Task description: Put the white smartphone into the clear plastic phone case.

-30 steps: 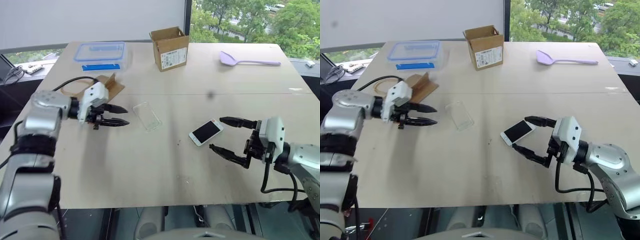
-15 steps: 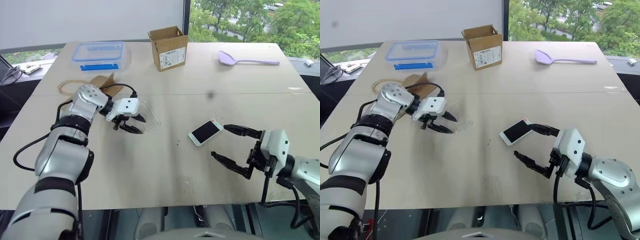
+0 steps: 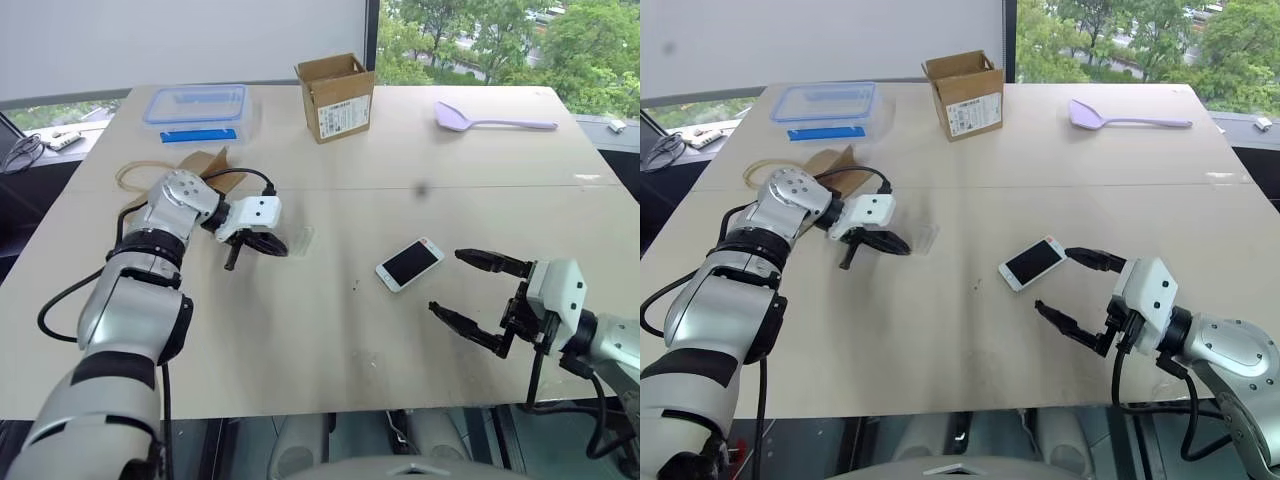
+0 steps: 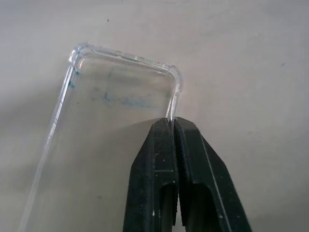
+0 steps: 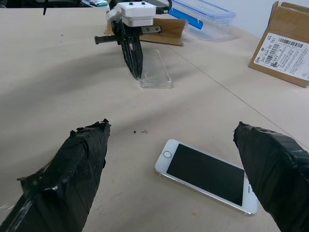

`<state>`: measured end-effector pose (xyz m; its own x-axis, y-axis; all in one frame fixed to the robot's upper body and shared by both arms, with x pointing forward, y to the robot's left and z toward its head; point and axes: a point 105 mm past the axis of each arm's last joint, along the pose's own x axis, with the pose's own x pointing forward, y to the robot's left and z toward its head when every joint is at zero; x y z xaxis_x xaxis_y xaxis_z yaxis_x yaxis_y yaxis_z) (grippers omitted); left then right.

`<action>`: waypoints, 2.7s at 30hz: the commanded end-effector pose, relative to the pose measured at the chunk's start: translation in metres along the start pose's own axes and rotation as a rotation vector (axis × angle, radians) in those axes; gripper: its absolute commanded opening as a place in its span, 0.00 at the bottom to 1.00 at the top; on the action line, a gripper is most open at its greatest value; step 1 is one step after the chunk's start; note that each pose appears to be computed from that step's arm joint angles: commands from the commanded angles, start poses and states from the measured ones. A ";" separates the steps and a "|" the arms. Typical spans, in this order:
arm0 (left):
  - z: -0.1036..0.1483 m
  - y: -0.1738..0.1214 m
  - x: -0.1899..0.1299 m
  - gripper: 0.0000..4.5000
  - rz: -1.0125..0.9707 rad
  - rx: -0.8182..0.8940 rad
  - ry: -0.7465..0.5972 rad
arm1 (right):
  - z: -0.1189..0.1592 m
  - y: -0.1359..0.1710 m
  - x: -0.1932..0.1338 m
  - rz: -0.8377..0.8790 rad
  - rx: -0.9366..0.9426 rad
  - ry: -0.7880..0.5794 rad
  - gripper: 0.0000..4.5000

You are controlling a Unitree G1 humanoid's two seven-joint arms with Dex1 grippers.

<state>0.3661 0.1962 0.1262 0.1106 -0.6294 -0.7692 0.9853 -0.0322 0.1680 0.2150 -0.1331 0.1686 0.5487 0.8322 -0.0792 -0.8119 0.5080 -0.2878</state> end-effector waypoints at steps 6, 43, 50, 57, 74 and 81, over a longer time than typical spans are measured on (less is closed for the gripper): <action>0.068 -0.030 0.011 0.01 -0.056 -0.075 -0.170 | 0.007 -0.002 -0.002 0.011 -0.019 -0.019 1.00; 0.089 -0.049 0.014 0.99 0.270 -0.170 -0.480 | -0.053 -0.060 0.016 -0.078 -0.032 0.357 1.00; 0.084 -0.066 0.011 0.99 0.261 -0.182 -0.553 | -0.070 -0.084 0.029 -0.164 -0.066 0.433 1.00; 0.083 -0.079 0.002 0.99 0.277 -0.160 -0.718 | -0.079 -0.091 0.036 -0.185 -0.074 0.465 1.00; 0.066 -0.102 0.000 0.99 0.241 -0.214 -0.674 | -0.085 -0.120 0.068 -0.253 -0.100 0.440 1.00; 0.070 -0.098 0.002 0.99 0.247 -0.211 -0.656 | -0.082 -0.119 0.077 -0.219 -0.128 0.400 1.00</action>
<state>0.2621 0.1484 0.1409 0.3097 -0.9323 -0.1866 0.9508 0.3025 0.0664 0.3684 -0.1519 0.1091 0.7600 0.5266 -0.3808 -0.6498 0.6224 -0.4362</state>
